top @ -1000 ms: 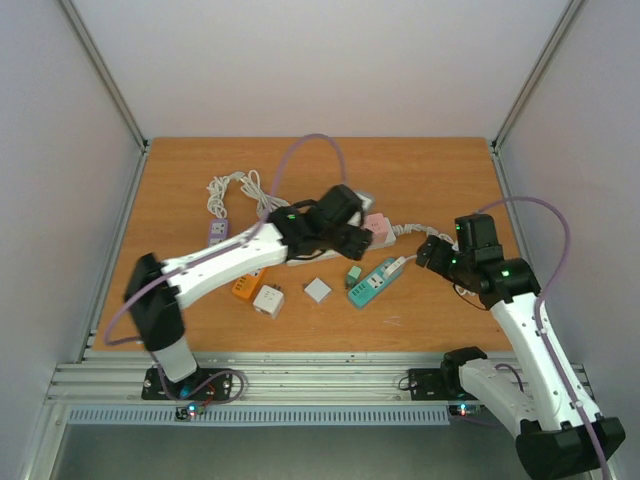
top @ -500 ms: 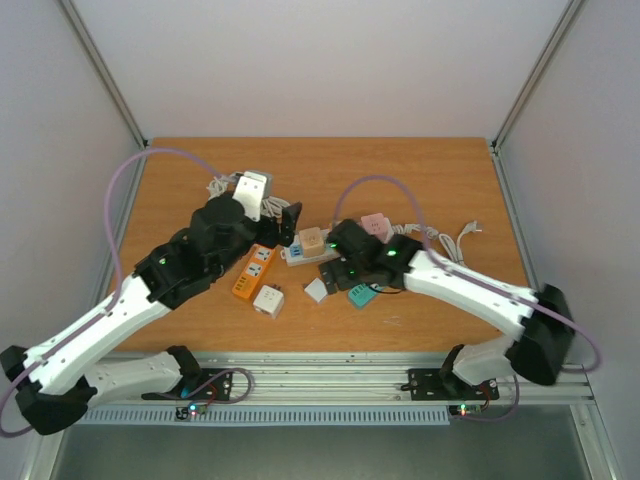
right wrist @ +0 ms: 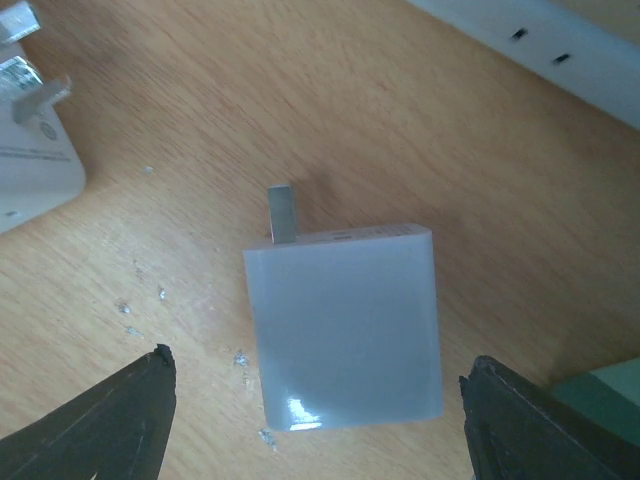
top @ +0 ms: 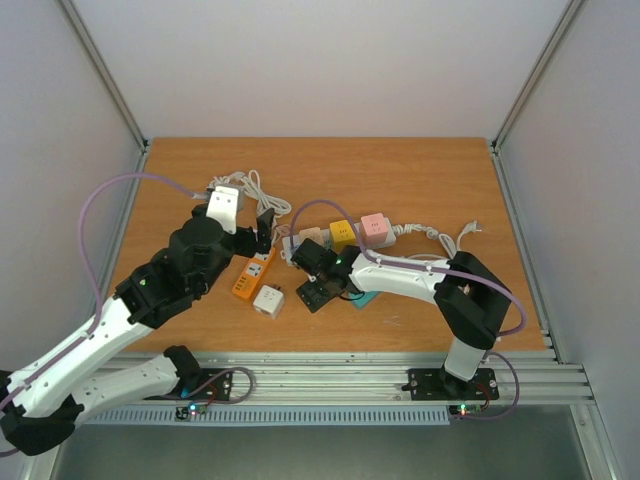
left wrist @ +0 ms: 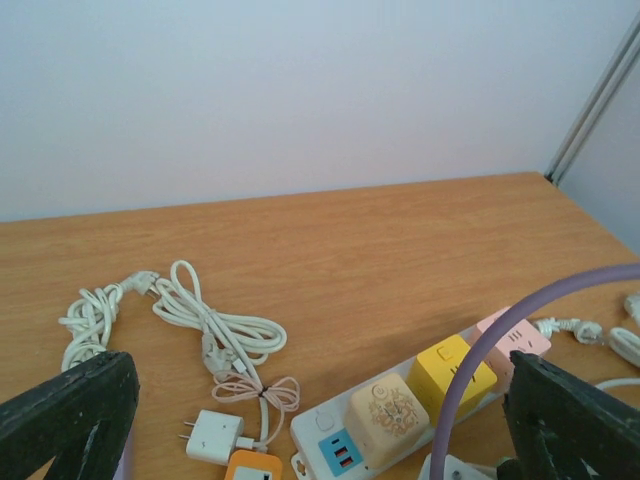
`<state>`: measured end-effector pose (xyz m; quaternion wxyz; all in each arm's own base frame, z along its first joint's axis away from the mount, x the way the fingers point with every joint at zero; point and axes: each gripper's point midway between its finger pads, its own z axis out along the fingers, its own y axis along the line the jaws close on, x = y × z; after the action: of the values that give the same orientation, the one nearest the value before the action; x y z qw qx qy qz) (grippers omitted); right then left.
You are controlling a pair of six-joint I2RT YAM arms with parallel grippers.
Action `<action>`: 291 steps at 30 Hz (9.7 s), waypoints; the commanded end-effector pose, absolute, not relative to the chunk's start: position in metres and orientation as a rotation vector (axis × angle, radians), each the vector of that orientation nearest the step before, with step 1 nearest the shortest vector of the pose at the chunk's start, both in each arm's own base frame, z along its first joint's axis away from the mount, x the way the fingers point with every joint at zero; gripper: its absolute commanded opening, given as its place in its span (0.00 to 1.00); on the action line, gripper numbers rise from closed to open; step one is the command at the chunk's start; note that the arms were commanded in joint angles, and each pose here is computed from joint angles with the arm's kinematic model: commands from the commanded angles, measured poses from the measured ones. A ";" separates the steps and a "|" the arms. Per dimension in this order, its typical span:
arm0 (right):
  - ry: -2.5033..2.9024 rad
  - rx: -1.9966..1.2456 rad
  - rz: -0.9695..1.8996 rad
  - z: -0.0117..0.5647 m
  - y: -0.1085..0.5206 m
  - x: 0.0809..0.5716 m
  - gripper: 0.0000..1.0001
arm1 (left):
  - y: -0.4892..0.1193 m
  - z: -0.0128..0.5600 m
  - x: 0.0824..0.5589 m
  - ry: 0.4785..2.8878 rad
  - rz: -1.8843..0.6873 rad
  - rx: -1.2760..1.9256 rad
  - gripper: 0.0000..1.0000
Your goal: Insert the plug
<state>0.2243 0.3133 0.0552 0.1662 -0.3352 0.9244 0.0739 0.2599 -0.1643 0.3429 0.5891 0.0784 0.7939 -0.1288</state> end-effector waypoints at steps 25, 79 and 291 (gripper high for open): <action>2.623 -1.066 0.072 0.019 0.302 0.226 0.50 | -0.147 0.356 0.260 1.824 -0.347 -0.004 0.99; 1.986 -0.805 0.511 0.243 0.294 0.228 0.49 | -0.301 0.239 0.220 2.300 -1.541 0.184 0.41; 3.022 -1.132 -0.284 0.096 0.155 0.242 0.08 | -0.169 0.289 0.225 2.058 -0.633 0.248 0.86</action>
<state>0.2450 0.1586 0.0974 -0.0413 -0.3509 0.9313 -0.0892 0.2225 -0.1652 0.2863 0.4606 0.0979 0.8458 -0.2509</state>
